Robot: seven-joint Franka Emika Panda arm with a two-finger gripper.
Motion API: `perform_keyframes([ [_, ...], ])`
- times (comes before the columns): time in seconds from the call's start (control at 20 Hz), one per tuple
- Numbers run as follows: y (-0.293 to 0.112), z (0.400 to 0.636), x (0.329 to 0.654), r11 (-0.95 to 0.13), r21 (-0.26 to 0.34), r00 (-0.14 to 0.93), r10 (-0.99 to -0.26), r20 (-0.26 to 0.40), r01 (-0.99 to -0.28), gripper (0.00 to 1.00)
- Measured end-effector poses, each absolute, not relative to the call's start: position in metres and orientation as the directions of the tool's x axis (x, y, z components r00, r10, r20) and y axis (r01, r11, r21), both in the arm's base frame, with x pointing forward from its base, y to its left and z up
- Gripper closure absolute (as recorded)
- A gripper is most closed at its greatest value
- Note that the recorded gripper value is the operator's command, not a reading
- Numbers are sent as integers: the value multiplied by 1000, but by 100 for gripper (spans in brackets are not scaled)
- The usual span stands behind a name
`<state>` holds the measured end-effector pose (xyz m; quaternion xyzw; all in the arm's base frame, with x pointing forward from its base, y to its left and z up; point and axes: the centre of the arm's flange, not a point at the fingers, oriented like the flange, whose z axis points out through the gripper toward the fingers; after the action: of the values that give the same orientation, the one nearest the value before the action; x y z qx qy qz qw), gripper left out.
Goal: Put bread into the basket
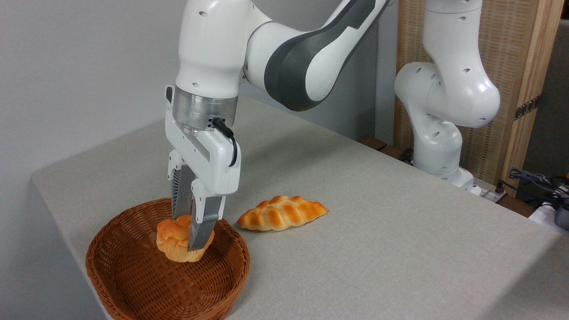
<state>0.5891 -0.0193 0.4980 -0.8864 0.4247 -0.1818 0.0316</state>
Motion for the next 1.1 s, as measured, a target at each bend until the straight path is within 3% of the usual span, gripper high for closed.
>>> perform_keyframes([
  [0.7, -19, 502, 589, -640, -214, 574, -762, 300, -738, 0],
  [0.9, -10, 514, 584, -652, -215, 583, -752, 306, -727, 0],
  [1.1, 11, 541, 563, -671, -168, 617, -734, 284, -722, 0],
])
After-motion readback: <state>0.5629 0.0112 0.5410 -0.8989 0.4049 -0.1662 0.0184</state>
